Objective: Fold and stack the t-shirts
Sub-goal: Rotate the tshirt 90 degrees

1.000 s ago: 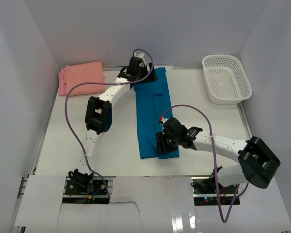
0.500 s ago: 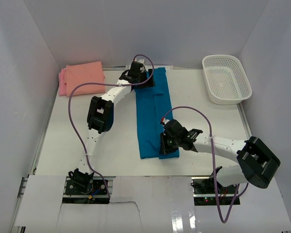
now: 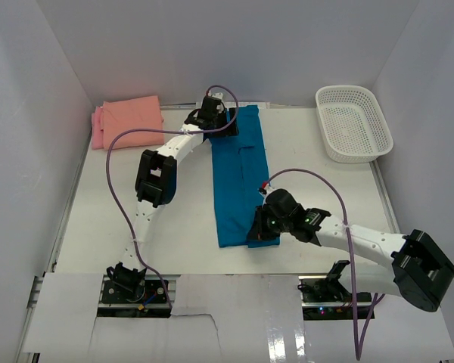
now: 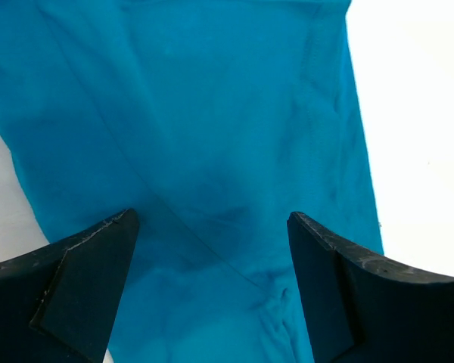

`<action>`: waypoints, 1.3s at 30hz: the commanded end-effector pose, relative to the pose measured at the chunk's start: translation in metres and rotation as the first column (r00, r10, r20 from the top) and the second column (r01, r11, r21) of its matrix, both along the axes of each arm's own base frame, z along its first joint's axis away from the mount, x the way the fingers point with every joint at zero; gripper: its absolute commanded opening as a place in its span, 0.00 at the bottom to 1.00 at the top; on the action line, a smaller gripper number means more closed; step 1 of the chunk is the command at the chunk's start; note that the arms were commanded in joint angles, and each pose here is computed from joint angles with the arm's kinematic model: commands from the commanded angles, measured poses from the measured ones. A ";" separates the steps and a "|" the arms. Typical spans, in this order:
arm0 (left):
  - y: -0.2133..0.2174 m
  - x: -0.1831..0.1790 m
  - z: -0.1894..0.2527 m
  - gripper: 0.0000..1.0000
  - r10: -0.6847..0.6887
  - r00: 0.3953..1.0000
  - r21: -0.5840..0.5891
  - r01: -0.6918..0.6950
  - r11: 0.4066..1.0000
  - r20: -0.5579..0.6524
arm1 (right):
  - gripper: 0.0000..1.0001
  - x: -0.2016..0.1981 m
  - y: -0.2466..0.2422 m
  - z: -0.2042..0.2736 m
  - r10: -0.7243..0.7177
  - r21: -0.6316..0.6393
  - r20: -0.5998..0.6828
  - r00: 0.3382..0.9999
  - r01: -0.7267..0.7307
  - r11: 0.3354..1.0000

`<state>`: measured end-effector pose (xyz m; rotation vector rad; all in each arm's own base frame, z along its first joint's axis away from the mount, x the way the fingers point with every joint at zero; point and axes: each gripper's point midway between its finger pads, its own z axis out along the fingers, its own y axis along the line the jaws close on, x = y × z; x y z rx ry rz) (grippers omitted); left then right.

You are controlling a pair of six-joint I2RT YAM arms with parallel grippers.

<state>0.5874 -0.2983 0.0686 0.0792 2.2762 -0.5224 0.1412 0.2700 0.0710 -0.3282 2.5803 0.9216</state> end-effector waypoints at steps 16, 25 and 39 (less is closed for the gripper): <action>0.009 0.014 0.015 0.92 0.006 0.999 0.004 -0.007 1.000 0.039 | 0.20 -0.039 0.005 -0.025 -0.089 0.120 -0.303 0.949 0.131 0.984; 0.009 0.015 0.016 0.92 0.004 0.999 0.005 -0.004 1.000 0.038 | 0.38 -0.022 -0.013 -0.013 -0.169 0.007 -0.201 0.965 0.174 0.985; 0.061 -0.025 0.182 0.93 0.195 0.970 0.005 -0.198 0.980 0.144 | 0.46 0.006 -0.038 0.020 -0.163 -0.218 0.003 0.987 0.159 0.963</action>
